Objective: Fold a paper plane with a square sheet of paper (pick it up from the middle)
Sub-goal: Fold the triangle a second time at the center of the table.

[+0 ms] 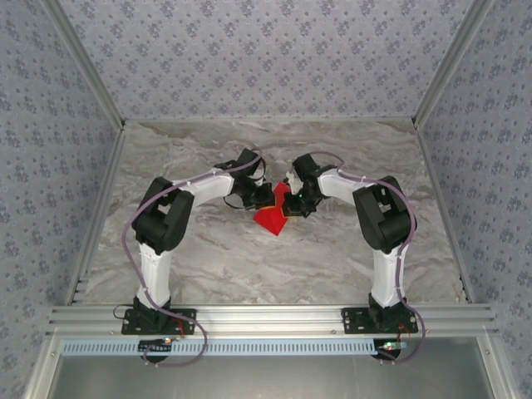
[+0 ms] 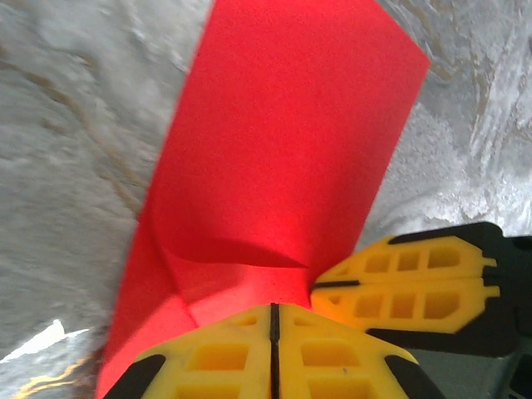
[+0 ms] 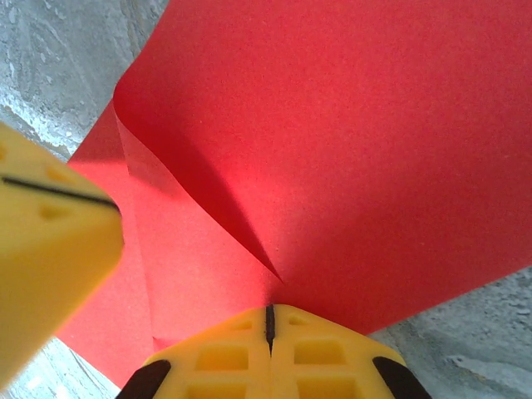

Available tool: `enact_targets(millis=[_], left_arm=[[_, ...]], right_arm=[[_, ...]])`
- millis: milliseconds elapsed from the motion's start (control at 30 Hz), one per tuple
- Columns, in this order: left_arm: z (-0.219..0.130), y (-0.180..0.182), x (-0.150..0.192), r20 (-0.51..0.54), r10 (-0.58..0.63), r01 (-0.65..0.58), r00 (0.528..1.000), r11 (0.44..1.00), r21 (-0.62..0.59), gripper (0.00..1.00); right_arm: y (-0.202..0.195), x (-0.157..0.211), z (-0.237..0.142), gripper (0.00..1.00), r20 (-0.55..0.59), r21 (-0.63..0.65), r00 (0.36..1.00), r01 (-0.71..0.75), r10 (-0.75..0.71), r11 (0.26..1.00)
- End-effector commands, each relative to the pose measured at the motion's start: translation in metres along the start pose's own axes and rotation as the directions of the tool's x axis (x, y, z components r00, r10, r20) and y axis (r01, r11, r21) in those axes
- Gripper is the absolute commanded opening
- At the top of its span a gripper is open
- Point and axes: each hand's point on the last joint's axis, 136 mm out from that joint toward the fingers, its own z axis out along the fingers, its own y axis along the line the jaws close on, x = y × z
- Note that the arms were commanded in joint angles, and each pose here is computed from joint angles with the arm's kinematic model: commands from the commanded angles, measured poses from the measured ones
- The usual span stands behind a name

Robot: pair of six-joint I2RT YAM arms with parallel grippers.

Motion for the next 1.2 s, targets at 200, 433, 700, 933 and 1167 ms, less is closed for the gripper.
enact_targets(millis=[200, 433, 700, 933, 1167], left_arm=[[0.013, 0.017, -0.01, -0.026, -0.006, 0.005, 1.0, 0.999, -0.047, 0.1], [0.007, 0.051, -0.023, -0.015, -0.037, 0.036, 0.999, 0.994, -0.101, 0.11], [-0.018, 0.062, -0.032, 0.011, -0.042, 0.043, 0.999, 0.993, -0.106, 0.12], [-0.035, 0.0, -0.031, 0.05, 0.017, -0.022, 0.999, 0.996, 0.081, 0.12], [-0.004, -0.012, -0.009, -0.015, 0.029, -0.028, 0.999, 0.997, 0.071, 0.1]], right_arm=[[-0.045, 0.037, 0.026, 0.03, -0.134, 0.165, 0.99, -0.031, 0.053, 0.986], [-0.053, 0.042, 0.03, 0.03, -0.146, 0.188, 0.987, -0.034, 0.063, 0.982], [-0.053, 0.042, 0.03, 0.03, -0.142, 0.185, 0.988, -0.032, 0.059, 0.982], [-0.048, 0.039, 0.029, 0.03, -0.134, 0.161, 0.989, -0.037, 0.059, 0.986], [-0.047, 0.04, 0.03, 0.03, -0.135, 0.153, 0.989, -0.042, 0.063, 0.987]])
